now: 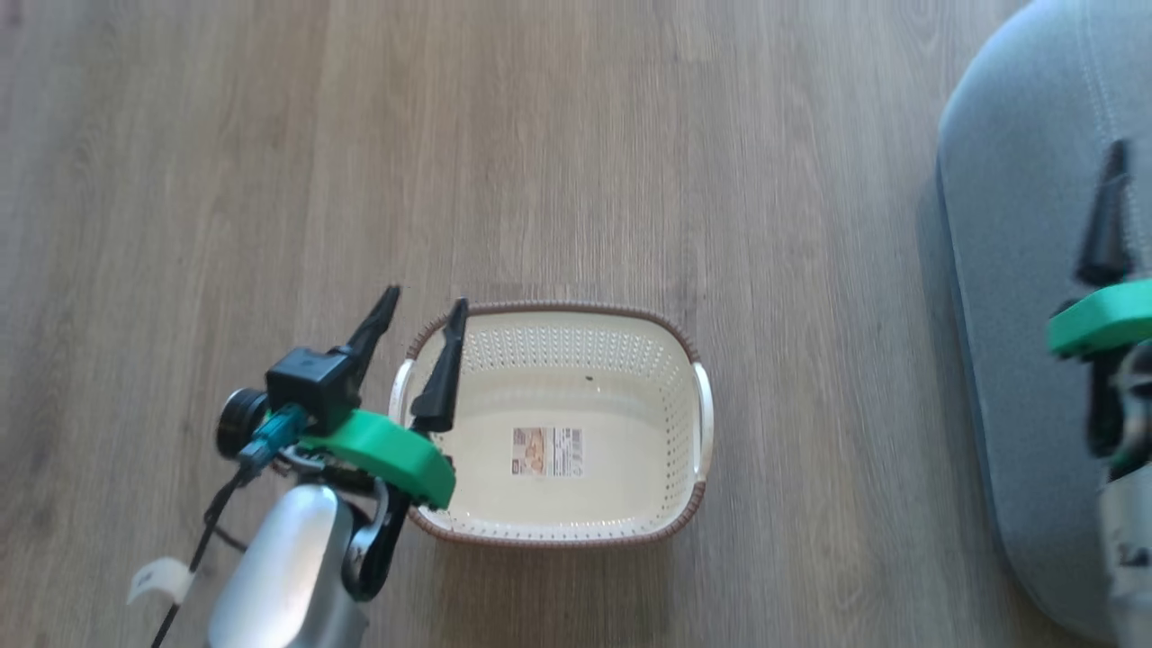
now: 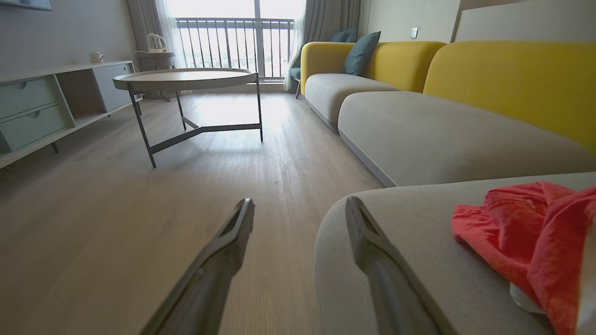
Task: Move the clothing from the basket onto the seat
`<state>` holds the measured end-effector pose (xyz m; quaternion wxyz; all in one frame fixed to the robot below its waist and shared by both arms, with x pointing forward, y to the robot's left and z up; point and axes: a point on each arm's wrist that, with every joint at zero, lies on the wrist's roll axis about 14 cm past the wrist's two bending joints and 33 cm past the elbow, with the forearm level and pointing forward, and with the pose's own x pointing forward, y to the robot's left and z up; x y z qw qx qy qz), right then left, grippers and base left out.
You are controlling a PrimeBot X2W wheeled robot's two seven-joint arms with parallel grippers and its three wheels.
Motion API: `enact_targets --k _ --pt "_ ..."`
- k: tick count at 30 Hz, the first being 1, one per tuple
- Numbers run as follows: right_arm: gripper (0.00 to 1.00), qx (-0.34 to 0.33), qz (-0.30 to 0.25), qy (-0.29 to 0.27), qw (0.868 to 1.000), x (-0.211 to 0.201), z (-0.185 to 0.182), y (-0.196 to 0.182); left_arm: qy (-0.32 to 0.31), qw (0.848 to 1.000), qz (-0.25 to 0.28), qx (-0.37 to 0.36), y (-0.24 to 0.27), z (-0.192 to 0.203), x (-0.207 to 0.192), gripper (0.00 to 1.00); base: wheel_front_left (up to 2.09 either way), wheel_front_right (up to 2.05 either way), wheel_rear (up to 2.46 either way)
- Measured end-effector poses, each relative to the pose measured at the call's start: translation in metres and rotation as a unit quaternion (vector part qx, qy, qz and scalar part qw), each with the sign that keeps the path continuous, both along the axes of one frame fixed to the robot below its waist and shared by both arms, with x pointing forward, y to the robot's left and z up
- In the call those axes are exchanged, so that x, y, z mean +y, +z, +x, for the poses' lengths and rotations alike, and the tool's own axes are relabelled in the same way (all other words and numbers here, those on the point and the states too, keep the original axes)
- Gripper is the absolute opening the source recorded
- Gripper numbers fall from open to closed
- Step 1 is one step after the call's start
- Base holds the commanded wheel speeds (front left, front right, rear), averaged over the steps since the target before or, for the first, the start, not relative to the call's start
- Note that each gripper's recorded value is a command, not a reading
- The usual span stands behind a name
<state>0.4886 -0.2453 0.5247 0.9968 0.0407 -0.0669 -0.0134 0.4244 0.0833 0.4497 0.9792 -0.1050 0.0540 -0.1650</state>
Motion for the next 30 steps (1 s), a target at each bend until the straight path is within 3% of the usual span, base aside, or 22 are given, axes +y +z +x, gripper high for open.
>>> enact_targets --k 13,30 --pt "1.0 0.008 0.028 0.068 0.997 0.055 -0.033 -0.002 0.068 0.997 0.009 -0.03 0.023 -0.02 0.042 1.0 0.0 0.0 0.0" --pt "1.0 0.043 0.043 0.085 0.994 0.07 -0.085 -0.024 0.097 0.995 0.012 -0.026 0.021 -0.04 0.057 1.0 0.0 0.0 0.0"
